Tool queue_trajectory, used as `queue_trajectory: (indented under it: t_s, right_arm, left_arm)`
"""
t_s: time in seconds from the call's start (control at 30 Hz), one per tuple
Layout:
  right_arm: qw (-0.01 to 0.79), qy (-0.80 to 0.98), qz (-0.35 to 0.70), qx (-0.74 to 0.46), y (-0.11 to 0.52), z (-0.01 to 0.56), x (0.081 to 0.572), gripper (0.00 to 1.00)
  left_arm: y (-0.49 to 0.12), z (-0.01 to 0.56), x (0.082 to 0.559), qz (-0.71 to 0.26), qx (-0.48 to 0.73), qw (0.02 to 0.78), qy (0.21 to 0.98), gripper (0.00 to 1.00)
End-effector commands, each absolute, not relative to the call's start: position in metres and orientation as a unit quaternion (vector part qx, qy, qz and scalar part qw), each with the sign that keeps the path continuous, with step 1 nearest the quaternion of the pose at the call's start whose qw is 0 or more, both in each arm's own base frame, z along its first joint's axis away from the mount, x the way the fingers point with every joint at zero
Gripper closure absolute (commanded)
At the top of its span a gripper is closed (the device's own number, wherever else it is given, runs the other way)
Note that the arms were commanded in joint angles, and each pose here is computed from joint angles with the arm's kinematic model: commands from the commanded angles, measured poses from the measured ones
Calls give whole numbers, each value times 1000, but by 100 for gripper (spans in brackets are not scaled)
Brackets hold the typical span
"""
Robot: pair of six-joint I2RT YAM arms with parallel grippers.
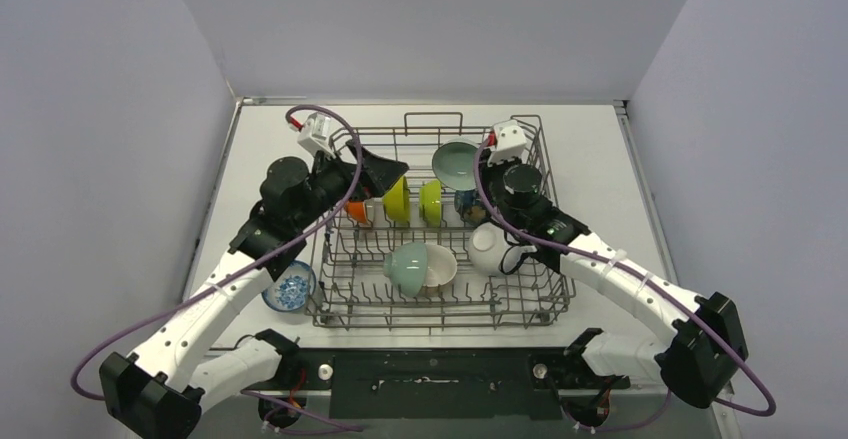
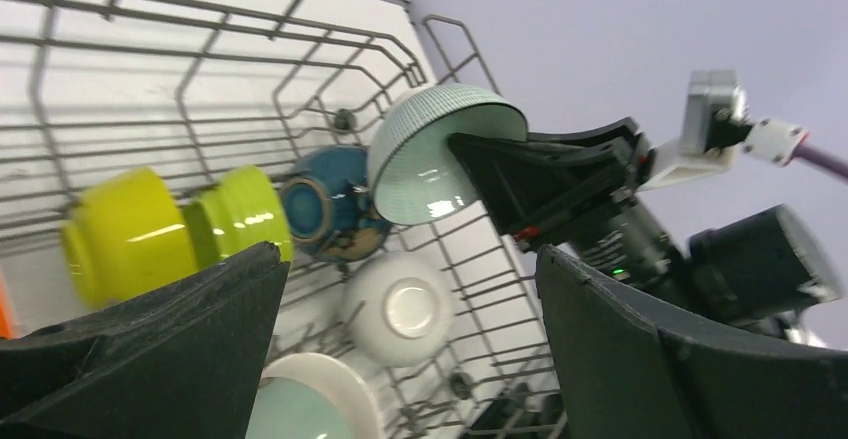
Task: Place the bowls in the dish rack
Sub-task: Turn the bowl upside down on the dish rack.
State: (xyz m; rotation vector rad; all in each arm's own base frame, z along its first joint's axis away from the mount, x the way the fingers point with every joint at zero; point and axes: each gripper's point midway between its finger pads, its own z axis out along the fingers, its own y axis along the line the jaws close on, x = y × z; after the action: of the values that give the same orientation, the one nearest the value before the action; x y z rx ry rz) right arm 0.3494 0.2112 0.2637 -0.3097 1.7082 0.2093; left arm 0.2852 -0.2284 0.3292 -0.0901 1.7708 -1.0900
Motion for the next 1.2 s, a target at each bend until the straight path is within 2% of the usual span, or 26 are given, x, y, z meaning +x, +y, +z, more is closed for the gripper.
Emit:
queue_trajectory:
  t_s: [0.0, 0.13, 0.3, 0.53, 0.83, 0.93, 1.07, 1.17]
  right_arm:
    - [736, 674, 55, -39, 178, 326, 353, 95]
    - [755, 655, -16, -23, 170, 326, 345, 95]
    - [770, 635, -67, -15, 175, 328, 330, 95]
    - [780, 624, -42, -6, 191, 328, 325, 95]
    - [777, 629, -18, -27, 218, 320, 318, 95]
    - [777, 628, -8, -32, 225, 318, 313, 95]
    - [777, 628, -9, -43, 230, 313, 309, 95]
    - [778, 626, -14, -53, 234, 311, 305, 95]
  left_arm:
    - [-257, 351, 283, -559, -76, 436, 701, 5]
    - [-280, 355, 281, -624, -120, 359, 683, 9]
    - [-301, 368, 279, -648, -136, 340, 668, 10]
    - [-321, 375, 280, -689, -147, 291, 647, 14]
    - [-327, 382, 298, -702, -177, 297, 623, 19]
    - [-327, 382, 310, -708, -196, 299, 609, 25]
    - [-338, 384, 319, -720, -194, 285, 603, 39]
    - [-345, 383, 324, -729, -198, 265, 599, 60]
